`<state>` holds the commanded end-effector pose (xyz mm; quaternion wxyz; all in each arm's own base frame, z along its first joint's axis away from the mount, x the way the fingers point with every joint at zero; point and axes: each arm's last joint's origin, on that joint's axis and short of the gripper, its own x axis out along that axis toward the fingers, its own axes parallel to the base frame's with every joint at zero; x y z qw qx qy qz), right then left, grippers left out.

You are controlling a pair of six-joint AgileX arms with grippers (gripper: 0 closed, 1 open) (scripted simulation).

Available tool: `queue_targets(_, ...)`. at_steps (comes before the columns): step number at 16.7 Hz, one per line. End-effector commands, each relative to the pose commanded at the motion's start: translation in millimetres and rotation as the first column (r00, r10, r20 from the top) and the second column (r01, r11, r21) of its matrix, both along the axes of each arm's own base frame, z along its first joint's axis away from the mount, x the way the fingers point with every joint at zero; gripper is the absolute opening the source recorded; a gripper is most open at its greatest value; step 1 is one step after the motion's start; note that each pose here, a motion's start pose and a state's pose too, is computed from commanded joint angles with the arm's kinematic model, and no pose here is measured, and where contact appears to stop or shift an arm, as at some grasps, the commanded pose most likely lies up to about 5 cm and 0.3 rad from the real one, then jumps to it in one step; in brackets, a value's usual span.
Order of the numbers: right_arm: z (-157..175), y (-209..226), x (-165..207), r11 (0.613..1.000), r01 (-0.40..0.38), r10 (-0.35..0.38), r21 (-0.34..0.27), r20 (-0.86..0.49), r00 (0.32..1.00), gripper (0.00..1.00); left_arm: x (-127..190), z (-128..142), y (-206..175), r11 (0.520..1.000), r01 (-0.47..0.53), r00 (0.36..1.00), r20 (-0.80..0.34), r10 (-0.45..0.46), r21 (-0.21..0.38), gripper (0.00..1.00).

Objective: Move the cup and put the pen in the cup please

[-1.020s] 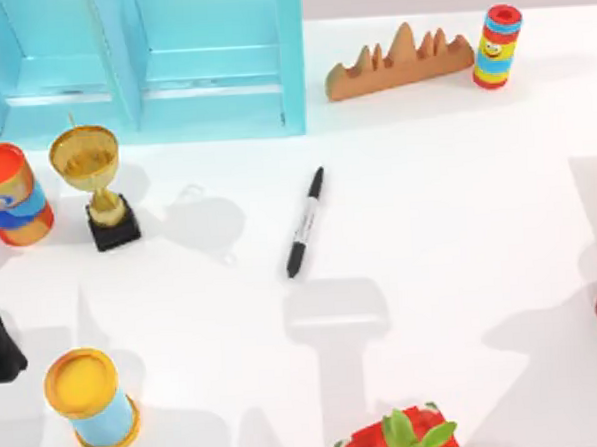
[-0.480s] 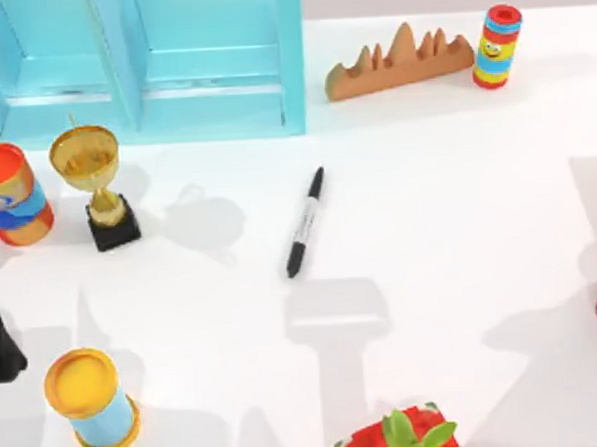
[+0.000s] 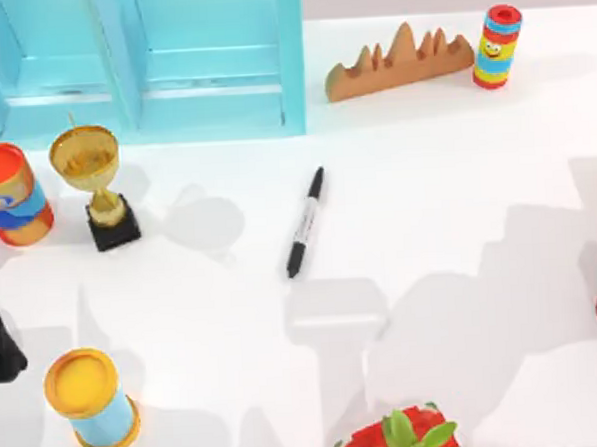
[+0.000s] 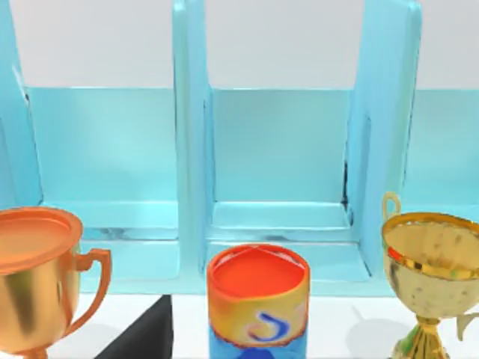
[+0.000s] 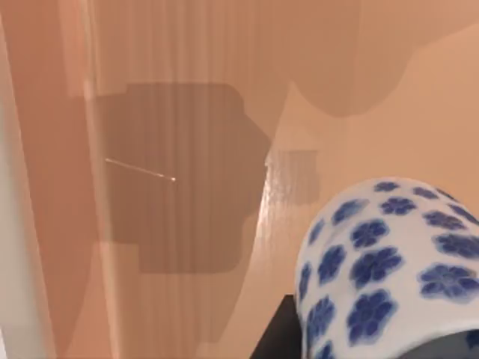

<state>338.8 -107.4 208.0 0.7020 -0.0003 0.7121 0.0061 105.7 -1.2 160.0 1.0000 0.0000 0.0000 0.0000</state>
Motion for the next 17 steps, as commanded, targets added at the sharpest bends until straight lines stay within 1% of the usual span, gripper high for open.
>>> queue_targets(4, 61.8, 58.6, -5.9, 1.000, 0.013, -0.013, -0.004, 0.005, 1.000, 0.00, 0.0, 0.0, 0.0, 1.000, 0.000, 1.000, 0.000, 0.000, 0.000, 1.00)
queue_targets(7, 88.8, 87.7, -17.2, 1.000, 0.015, -0.015, -0.006, 0.009, 1.000, 0.00, 0.0, 0.0, 0.0, 1.000, 0.000, 1.000, 0.000, 0.000, 0.000, 1.00)
queue_targets(13, 89.4, 90.3, -17.5, 1.000, 0.021, -0.021, -0.004, 0.003, 1.000, 0.00, 0.0, 0.0, 0.0, 1.000, 0.000, 1.000, 0.000, 0.000, 0.000, 1.00)
queue_targets(15, 85.6, 97.8, -7.2, 0.999, 0.032, -0.032, -0.007, 0.013, 0.999, 0.00, 0.0, 0.0, 0.0, 1.000, 0.000, 1.000, 0.000, 0.000, 0.000, 1.00)
queue_targets(17, 76.3, 117.7, 10.3, 0.999, 0.047, -0.046, -0.008, 0.026, 0.999, 0.00, 0.0, 0.0, 0.0, 1.000, 0.000, 1.000, 0.000, 0.000, 0.000, 1.00)
